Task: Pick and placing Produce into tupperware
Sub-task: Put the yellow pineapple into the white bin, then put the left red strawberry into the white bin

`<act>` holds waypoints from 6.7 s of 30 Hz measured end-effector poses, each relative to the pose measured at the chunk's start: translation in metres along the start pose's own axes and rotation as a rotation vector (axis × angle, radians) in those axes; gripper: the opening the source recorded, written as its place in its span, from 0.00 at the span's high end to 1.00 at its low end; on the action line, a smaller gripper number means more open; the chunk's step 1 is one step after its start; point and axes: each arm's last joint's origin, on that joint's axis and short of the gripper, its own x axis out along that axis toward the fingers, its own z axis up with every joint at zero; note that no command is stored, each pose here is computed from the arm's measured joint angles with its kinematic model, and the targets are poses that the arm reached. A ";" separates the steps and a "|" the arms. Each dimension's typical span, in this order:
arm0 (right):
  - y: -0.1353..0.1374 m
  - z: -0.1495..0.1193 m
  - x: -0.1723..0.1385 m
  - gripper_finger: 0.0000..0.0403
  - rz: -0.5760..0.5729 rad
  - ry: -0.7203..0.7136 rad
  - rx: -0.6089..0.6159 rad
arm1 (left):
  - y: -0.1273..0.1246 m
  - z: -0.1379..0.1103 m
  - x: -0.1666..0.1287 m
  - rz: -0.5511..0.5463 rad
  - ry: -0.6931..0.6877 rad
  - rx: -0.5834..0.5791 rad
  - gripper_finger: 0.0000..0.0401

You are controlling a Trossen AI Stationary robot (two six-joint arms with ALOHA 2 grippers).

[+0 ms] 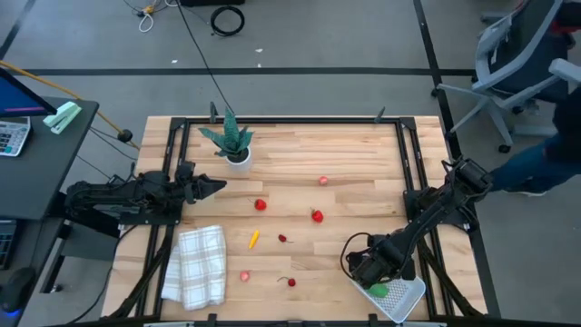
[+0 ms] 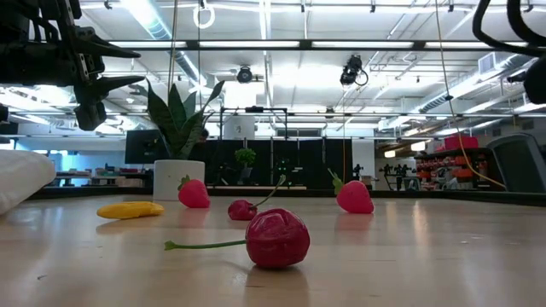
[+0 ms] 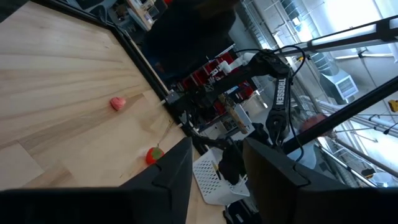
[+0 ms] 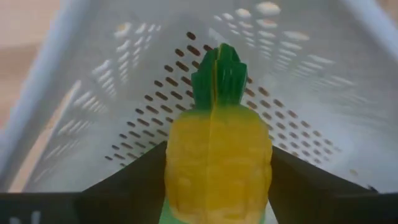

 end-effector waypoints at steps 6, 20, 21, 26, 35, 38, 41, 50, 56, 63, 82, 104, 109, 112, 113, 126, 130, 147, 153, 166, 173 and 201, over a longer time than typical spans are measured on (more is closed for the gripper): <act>0.000 0.000 0.000 0.35 0.000 0.008 -0.001 | 0.000 0.000 0.000 0.000 0.000 0.000 0.61; 0.005 -0.023 -0.031 0.33 0.020 0.058 -0.019 | 0.000 0.000 0.000 0.000 0.000 0.000 0.63; 0.005 -0.025 -0.037 0.33 0.020 0.054 -0.019 | 0.000 0.000 0.000 0.000 0.000 0.000 0.63; -0.001 -0.033 -0.085 0.33 0.046 -0.061 0.011 | 0.000 0.000 0.000 0.000 0.000 0.000 0.61; 0.013 -0.023 -0.143 0.33 0.372 -0.353 -0.082 | 0.000 0.000 0.000 0.000 0.000 0.000 0.62; 0.024 -0.017 -0.147 0.33 0.453 -0.471 -0.203 | 0.000 0.000 0.000 0.000 0.000 0.000 0.63; 0.033 -0.008 -0.150 0.33 0.432 -0.568 -0.375 | 0.000 0.000 0.000 0.000 0.000 0.000 0.63; 0.064 0.017 -0.162 0.37 0.434 -0.724 -0.589 | 0.000 0.000 0.000 0.000 0.000 0.000 0.61; 0.084 0.023 -0.170 0.39 0.530 -0.704 -0.631 | 0.000 0.000 0.000 0.000 0.000 0.020 0.62; 0.089 0.019 -0.173 0.42 0.603 -0.684 -0.626 | 0.000 0.003 0.000 0.046 -0.095 0.012 0.62; 0.089 0.015 -0.170 0.42 0.608 -0.681 -0.612 | 0.000 0.004 0.000 0.041 -0.105 -0.105 0.63; 0.096 0.025 -0.175 0.44 0.638 -0.698 -0.545 | 0.032 -0.029 0.017 0.306 0.363 0.038 0.38; 0.096 0.024 -0.175 0.44 0.646 -0.696 -0.543 | 0.042 -0.033 0.023 0.447 0.343 -0.059 0.37; 0.096 0.024 -0.175 0.44 0.647 -0.695 -0.541 | 0.042 -0.031 0.030 0.514 0.336 -0.111 0.39; 0.096 0.024 -0.175 0.44 0.649 -0.694 -0.537 | 0.040 -0.029 0.033 0.526 0.334 -0.111 0.40; 0.097 0.022 -0.176 0.44 0.674 -0.685 -0.533 | 0.027 -0.025 0.088 0.597 0.505 -0.110 0.38; 0.097 0.021 -0.175 0.44 0.676 -0.683 -0.538 | 0.038 -0.034 0.093 0.672 0.560 -0.135 0.38; 0.096 0.020 -0.175 0.44 0.671 -0.688 -0.551 | 0.042 -0.033 0.106 0.618 0.475 -0.119 0.43; 0.096 0.020 -0.175 0.44 0.671 -0.688 -0.552 | 0.042 -0.033 0.106 0.610 0.484 -0.084 0.50; 0.096 0.020 -0.175 0.44 0.671 -0.688 -0.551 | 0.047 -0.025 0.107 0.608 0.485 -0.095 0.70; 0.096 0.020 -0.175 0.44 0.671 -0.688 -0.551 | 0.048 -0.027 0.106 0.596 0.524 -0.074 0.67; 0.096 0.020 -0.175 0.44 0.673 -0.686 -0.548 | 0.047 -0.027 0.106 0.564 0.564 0.005 0.96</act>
